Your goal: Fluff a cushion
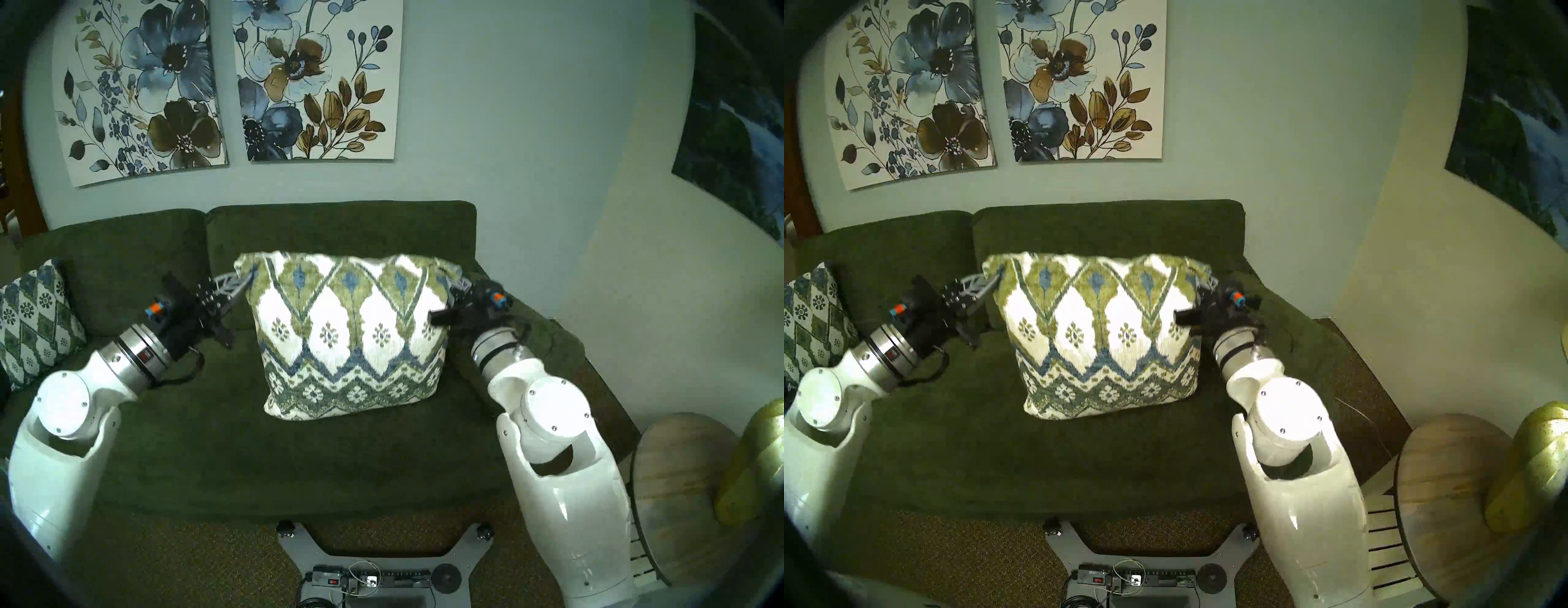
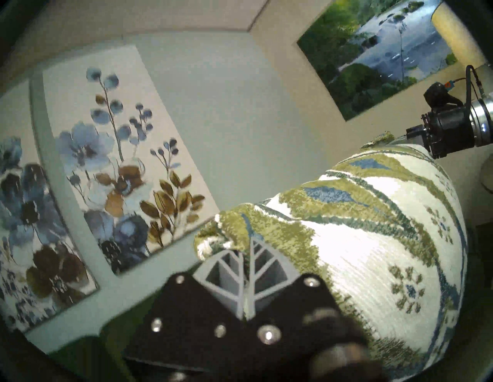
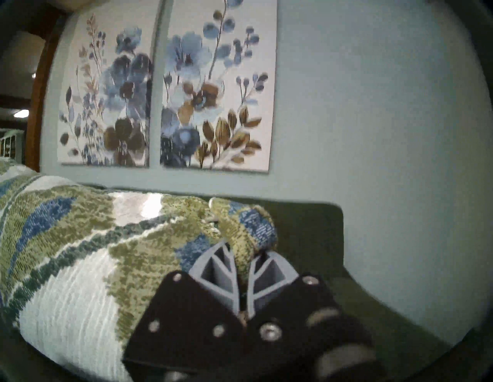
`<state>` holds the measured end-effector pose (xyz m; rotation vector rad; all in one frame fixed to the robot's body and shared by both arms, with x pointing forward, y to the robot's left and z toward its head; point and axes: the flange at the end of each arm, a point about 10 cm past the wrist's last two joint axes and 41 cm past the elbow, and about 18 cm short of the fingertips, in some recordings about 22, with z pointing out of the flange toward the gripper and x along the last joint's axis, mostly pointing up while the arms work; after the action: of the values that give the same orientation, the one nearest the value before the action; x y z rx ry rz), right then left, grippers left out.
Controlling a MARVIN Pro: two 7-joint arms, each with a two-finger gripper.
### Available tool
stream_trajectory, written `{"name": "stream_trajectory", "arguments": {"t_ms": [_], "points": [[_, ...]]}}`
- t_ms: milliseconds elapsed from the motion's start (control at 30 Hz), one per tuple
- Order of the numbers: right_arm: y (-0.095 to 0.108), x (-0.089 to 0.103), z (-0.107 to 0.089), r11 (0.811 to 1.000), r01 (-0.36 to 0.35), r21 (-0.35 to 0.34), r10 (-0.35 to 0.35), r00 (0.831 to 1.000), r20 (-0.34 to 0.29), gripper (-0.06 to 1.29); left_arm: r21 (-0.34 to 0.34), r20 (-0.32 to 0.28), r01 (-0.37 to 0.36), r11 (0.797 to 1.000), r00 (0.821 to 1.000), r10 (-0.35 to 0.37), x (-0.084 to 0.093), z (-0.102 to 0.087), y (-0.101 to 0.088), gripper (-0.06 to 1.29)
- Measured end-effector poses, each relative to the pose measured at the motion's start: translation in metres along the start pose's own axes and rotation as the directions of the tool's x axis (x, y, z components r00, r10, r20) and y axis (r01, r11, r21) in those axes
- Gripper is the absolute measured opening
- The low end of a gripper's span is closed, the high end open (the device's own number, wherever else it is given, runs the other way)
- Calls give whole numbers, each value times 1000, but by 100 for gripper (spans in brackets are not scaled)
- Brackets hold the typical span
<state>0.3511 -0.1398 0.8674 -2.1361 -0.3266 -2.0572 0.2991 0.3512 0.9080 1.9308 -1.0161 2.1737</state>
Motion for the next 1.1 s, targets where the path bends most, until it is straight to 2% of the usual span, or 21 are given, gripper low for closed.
{"name": "stream_trajectory", "arguments": {"t_ms": [33, 167, 267, 500, 633, 733, 867, 967, 1000, 1100], "points": [[-2, -21, -3, 1000, -2, 3, 2, 998, 57, -4, -16, 42, 29, 999, 999, -28, -18, -4, 11, -2], [-9, -62, -12, 1000, -3, 13, 0, 986, 164, -4, -41, 133, 94, 995, 987, -88, -57, -14, 38, -2], [-15, -85, -16, 1000, 1, 24, -6, 978, 210, -4, -53, 186, 131, 990, 975, -119, -82, -21, 59, -2], [-30, -117, -20, 998, 18, 52, -30, 967, 253, -4, -67, 273, 194, 979, 947, -169, -124, -28, 106, -2], [-35, -127, -18, 998, 32, 60, -46, 968, 248, -4, -51, 292, 198, 979, 940, -175, -138, -26, 116, -1], [-38, -125, -13, 997, 44, 55, -55, 976, 212, -4, -29, 280, 177, 984, 946, -162, -145, -20, 114, -1], [-38, -109, -6, 998, 52, 34, -56, 989, 136, -4, 6, 212, 118, 993, 970, -116, -142, -12, 95, -1], [-35, -88, 0, 999, 52, 17, -53, 996, 69, -4, 38, 158, 62, 997, 985, -67, -129, -6, 73, -1], [-34, -76, 3, 999, 51, 6, -51, 998, 31, -4, 57, 122, 27, 998, 992, -34, -117, -2, 58, -1], [-30, -55, 10, 999, 50, -11, -50, 998, -31, -4, 97, 54, -39, 995, 998, 34, -94, 6, 30, -1]]}}
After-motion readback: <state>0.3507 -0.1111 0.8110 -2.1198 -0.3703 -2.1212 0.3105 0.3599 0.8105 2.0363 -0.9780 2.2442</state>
